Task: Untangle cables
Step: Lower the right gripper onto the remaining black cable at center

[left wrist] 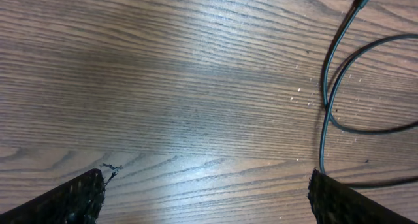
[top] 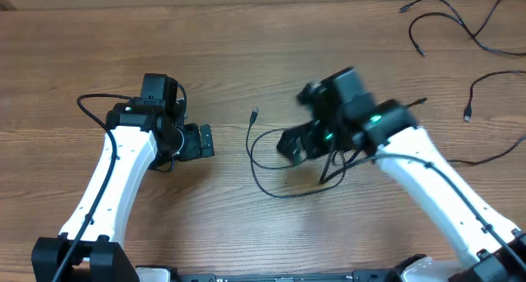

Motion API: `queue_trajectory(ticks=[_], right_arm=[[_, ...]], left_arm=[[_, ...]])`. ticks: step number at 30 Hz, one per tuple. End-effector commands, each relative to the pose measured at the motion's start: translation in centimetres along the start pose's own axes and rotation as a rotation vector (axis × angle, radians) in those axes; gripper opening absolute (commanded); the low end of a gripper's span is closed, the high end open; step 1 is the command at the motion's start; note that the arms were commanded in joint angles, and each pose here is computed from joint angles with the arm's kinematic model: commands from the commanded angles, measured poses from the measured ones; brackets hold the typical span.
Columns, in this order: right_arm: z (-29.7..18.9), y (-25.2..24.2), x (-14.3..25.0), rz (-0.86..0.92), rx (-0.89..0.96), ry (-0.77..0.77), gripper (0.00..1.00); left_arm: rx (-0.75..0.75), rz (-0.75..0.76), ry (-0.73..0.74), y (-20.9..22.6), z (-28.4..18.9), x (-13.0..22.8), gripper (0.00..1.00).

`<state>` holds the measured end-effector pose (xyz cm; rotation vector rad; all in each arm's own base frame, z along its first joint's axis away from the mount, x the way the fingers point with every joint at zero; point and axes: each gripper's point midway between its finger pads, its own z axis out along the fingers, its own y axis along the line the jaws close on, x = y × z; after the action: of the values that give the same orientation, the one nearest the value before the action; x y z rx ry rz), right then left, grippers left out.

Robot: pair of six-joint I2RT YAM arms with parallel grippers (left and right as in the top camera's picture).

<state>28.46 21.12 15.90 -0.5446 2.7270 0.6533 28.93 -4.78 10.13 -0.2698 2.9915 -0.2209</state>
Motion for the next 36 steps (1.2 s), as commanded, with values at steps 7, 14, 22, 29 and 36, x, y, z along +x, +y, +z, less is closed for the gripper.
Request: queue_trajectory(ticks=[7, 14, 22, 29, 36], right_arm=[[3.5, 4.3, 3.7, -0.184, 0.058, 0.051, 1.00], [5.3, 8.4, 5.9, -0.189, -0.204, 0.088, 1.00], [6.7, 5.0, 4.2, 0.007, -0.011, 0.011, 1.00], [10.0, 3.8, 4.9, 0.055, 0.036, 0.069, 0.97], [14.0, 2.7, 6.0, 0.093, 0.104, 0.114, 0.85]], left_arm=[[0.002, -0.005, 0.007, -0.2, 0.2, 0.1, 1.00], [0.002, -0.005, 0.007, -0.2, 0.2, 0.1, 1.00], [0.002, -0.005, 0.007, -0.2, 0.2, 0.1, 1.00], [0.002, -0.005, 0.007, -0.2, 0.2, 0.1, 0.99], [0.003, -0.004, 0.006, -0.2, 0.2, 0.1, 0.99]])
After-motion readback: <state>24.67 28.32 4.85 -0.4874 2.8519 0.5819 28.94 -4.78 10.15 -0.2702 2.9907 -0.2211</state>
